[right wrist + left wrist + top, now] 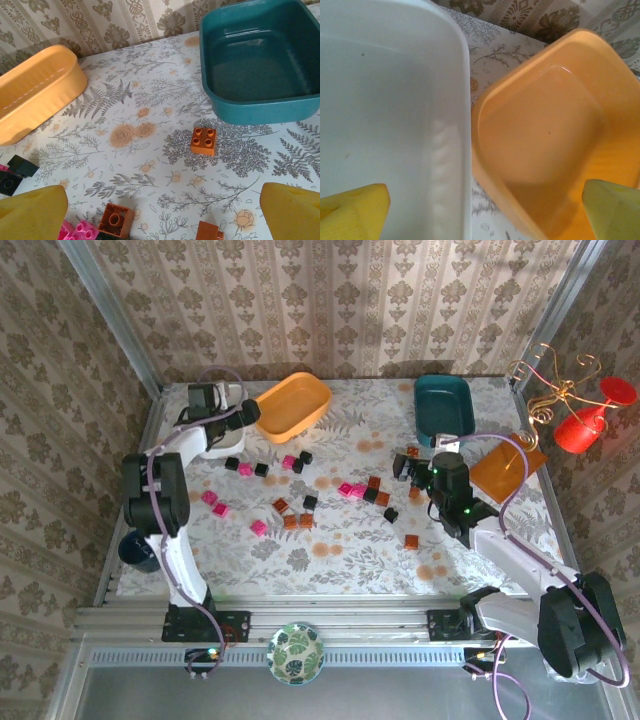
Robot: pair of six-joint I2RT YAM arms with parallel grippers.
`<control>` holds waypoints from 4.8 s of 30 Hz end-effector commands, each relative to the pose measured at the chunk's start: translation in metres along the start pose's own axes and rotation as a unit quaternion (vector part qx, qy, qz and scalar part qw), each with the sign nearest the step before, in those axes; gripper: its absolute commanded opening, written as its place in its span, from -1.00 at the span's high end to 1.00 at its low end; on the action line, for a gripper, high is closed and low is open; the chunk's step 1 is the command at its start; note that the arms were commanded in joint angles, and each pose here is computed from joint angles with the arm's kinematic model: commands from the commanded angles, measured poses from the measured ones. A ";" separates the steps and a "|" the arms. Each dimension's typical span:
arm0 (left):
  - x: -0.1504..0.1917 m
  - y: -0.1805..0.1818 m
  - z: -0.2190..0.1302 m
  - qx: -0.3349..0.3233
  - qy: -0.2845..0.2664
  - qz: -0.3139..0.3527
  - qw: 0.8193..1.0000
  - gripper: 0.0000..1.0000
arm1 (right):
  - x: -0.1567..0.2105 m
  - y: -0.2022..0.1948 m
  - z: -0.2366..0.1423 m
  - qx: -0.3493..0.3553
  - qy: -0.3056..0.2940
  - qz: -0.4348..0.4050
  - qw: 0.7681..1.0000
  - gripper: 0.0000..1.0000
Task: Sort the legos into containers by color
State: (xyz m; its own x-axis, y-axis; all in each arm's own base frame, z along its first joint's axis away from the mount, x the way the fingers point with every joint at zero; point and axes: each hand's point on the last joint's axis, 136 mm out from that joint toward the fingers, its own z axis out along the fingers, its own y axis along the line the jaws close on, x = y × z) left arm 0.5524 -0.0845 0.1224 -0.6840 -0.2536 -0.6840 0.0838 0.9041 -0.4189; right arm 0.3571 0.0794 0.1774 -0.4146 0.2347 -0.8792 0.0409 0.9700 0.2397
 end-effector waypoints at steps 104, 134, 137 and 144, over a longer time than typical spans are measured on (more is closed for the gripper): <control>0.049 -0.080 -0.074 0.030 -0.009 0.042 0.999 -0.77 | -0.057 0.061 0.189 -0.024 0.166 -0.112 0.979 -0.86; 0.180 0.091 -0.152 -0.229 0.129 -0.094 0.960 -0.68 | 0.070 0.140 -0.007 -0.173 0.142 -0.144 0.964 -0.88; 0.188 0.091 -0.143 -0.221 0.143 -0.106 0.959 -0.60 | 0.068 0.137 -0.009 -0.170 0.135 -0.143 0.966 -0.88; 0.188 0.094 -0.118 -0.209 0.152 -0.120 0.959 -0.46 | 0.063 0.141 -0.018 -0.188 0.128 -0.129 0.965 -0.88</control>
State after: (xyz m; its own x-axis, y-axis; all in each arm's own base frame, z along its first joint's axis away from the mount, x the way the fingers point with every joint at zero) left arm 0.3309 -0.0022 0.0226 -0.8466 -0.3898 -0.3623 -0.3475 0.9205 -0.1784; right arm 0.3232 0.2261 0.1537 -0.5950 -0.1207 -0.7946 -0.3981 0.9031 0.1609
